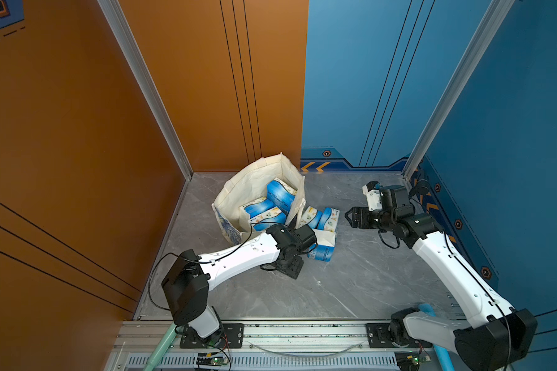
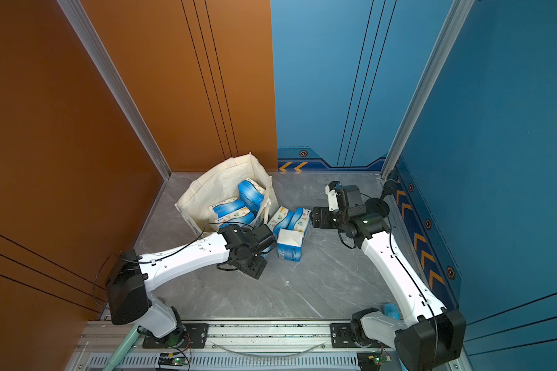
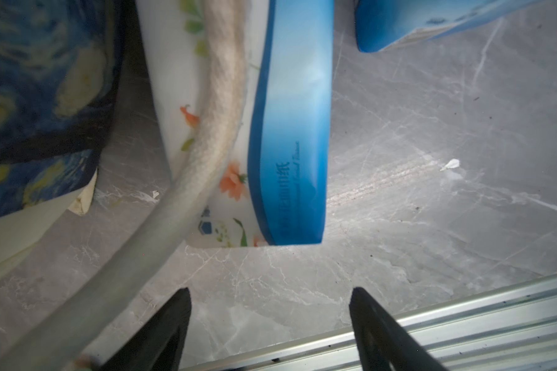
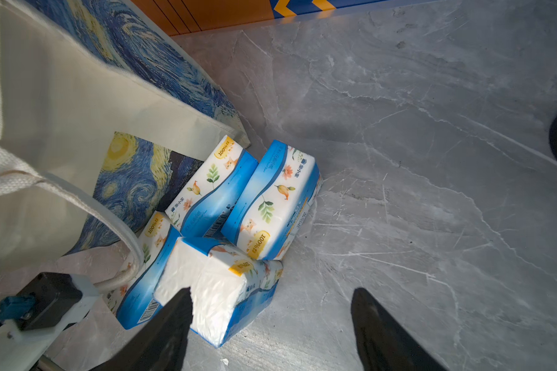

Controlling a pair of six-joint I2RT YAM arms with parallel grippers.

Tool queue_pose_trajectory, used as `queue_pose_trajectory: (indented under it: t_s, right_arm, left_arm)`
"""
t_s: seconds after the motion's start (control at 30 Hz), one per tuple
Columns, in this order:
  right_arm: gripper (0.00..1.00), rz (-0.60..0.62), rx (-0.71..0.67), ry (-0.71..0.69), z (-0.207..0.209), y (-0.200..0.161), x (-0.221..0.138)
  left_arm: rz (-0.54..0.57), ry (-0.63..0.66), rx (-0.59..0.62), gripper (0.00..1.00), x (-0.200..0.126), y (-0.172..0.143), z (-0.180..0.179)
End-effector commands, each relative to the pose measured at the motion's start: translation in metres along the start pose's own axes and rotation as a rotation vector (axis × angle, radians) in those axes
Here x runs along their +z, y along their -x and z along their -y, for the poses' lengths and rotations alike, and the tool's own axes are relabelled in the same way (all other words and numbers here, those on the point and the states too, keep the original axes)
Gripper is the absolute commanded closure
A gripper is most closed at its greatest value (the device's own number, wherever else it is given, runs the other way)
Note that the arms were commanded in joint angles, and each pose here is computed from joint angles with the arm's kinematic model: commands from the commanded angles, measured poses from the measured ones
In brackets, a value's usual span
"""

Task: Put tissues into the canvas bag
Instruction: Pick up the pack of facial tissues from the center of the board.

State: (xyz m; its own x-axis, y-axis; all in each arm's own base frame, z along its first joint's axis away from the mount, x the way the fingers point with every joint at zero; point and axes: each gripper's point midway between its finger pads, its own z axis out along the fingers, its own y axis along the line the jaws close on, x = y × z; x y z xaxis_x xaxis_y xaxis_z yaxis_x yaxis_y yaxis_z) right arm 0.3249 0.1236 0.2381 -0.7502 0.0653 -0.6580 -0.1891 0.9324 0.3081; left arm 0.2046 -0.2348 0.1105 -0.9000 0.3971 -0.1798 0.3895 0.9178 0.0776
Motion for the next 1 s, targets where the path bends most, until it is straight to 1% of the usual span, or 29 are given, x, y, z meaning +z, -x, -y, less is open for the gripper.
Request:
queue_pose_trajectory:
  t_s: [0.0,0.07,0.3,0.63,0.67,0.83,0.97]
  right_arm:
    - [0.21,0.022,0.008,0.01,0.0,0.004,-0.004]
    - [0.2,0.026,0.01,0.008,0.001,0.004,-0.004]
    - [0.21,0.029,0.015,0.01,0.002,0.005,-0.003]
    - [0.2,0.032,0.02,0.007,0.007,0.005,-0.002]
    - [0.21,0.03,0.021,0.009,0.007,0.005,-0.002]
    - [0.2,0.034,0.025,0.012,0.008,0.006,-0.001]
    - [0.2,0.035,0.027,0.011,0.009,0.006,-0.002]
  left_arm:
    - [0.03,-0.024,-0.02,0.18,0.002,0.007,-0.002]
    - [0.045,-0.025,-0.028,0.15,0.003,0.012,-0.004]
    - [0.075,-0.056,-0.027,0.15,0.007,0.024,0.002]
    - [0.04,-0.026,-0.032,0.15,0.023,0.022,-0.006]
    - [0.035,-0.023,-0.034,0.1,0.025,0.022,-0.007]
    - [0.017,-0.013,-0.021,0.1,0.032,0.023,-0.003]
    - [0.028,-0.01,-0.013,0.1,0.034,0.027,0.0]
